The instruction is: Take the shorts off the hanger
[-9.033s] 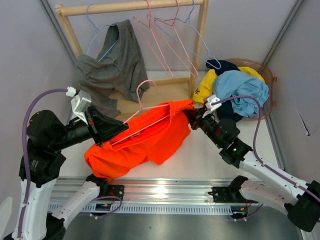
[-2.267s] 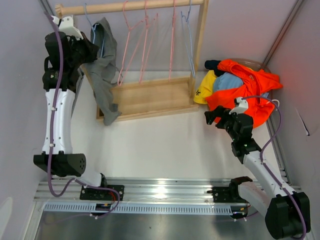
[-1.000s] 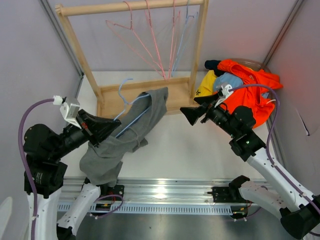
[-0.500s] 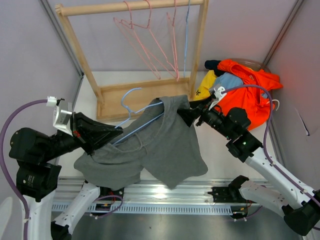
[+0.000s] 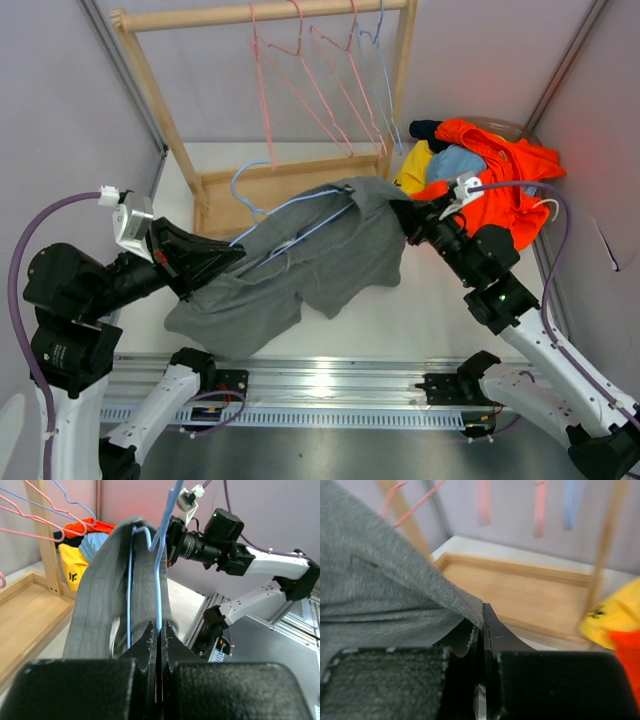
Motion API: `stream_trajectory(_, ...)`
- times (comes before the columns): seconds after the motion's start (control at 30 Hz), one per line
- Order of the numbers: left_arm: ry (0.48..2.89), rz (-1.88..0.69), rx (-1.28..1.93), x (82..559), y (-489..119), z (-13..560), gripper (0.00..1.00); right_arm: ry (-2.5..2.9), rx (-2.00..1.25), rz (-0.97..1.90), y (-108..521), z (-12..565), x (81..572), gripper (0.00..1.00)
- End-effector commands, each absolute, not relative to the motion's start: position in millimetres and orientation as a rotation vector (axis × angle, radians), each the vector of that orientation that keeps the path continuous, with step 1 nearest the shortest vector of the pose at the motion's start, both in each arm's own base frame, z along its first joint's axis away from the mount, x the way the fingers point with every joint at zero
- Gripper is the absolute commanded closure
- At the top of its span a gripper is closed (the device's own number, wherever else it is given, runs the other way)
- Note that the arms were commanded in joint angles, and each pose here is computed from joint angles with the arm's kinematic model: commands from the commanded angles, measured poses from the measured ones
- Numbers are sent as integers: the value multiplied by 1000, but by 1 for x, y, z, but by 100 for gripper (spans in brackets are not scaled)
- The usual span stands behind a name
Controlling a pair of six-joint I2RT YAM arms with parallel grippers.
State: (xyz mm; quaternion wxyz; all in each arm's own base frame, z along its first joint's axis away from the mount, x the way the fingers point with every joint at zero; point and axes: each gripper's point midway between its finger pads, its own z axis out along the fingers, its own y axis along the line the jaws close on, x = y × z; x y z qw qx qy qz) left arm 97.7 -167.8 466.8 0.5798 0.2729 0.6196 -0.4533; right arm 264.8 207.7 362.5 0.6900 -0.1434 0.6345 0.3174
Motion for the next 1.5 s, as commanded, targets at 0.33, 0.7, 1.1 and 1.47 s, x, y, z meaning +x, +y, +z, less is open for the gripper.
stream_trajectory(0.33,1351,-1001,675,91,-165,490,100,1378,197,445,31,392,334,100)
stream_trajectory(0.7,1290,-736,280,189,-130,521,100,1423,-473,745,231,334,229,100)
stream_trajectory(1.1,1689,-280,8,264,-70,434,100,1221,-217,491,175,454,244,100)
stream_trajectory(1.47,1826,-268,-25,228,-58,349,100,893,209,99,-28,658,390,100)
